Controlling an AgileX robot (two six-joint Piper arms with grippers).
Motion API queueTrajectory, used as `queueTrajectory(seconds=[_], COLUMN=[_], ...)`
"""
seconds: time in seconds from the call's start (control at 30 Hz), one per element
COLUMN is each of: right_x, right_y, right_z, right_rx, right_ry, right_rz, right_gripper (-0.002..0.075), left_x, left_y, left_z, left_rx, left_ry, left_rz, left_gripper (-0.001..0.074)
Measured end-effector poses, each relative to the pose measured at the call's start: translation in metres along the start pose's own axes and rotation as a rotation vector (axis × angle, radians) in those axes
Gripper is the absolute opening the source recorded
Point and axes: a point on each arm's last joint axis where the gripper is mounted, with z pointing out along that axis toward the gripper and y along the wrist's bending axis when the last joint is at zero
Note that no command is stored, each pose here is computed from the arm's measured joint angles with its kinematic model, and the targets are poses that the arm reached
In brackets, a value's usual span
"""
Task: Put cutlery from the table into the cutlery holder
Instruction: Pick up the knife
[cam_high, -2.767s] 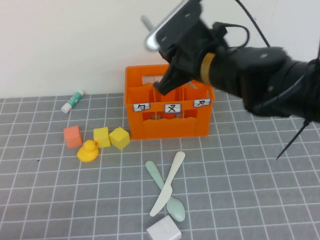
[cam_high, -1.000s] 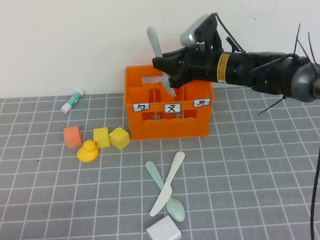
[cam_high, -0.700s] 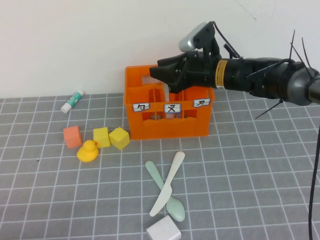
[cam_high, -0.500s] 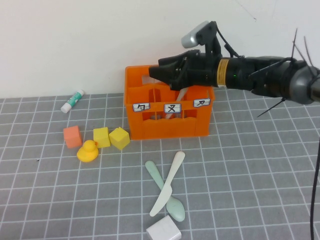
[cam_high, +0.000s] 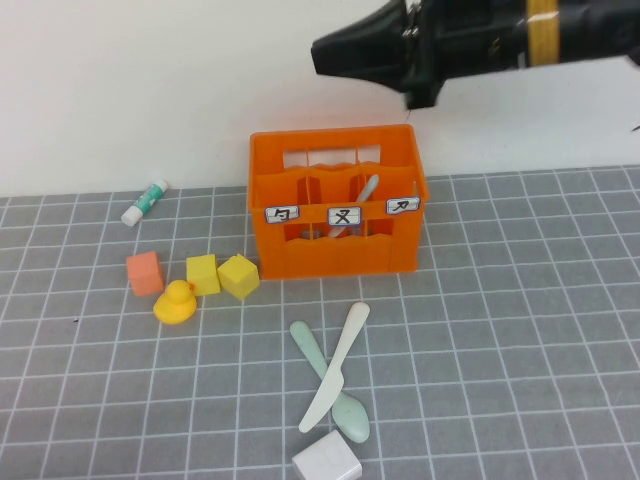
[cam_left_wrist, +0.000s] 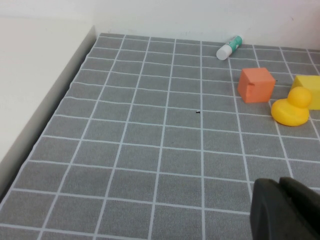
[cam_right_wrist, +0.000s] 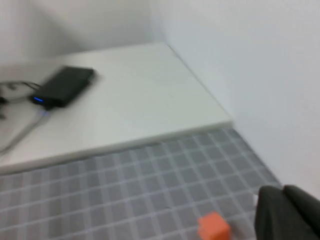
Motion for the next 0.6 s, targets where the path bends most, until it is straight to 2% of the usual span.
queueTrajectory(seconds=[0.1,0.23,0.6], right_x=[-0.016,-0.015,0.030], right_y=[0.017,0.028,0.038], right_z=[-0.011,-0.017,-0.014], right_rx=[-0.075,-0.093,-0.119], right_ry=[-0.009,0.005,0.095], right_rz=[0.003,0.077,0.225], right_gripper=[0.0001,-0.0001,-0.0001], left_x=[0.000,0.000,0.000], left_y=[0.000,0.000,0.000], left_z=[0.000,0.000,0.000], left_rx=[0.000,0.000,0.000], left_ry=[0.000,0.000,0.002], left_rz=[0.000,0.000,0.000], left_gripper=[-0.0003,-0.0003,-0.0003])
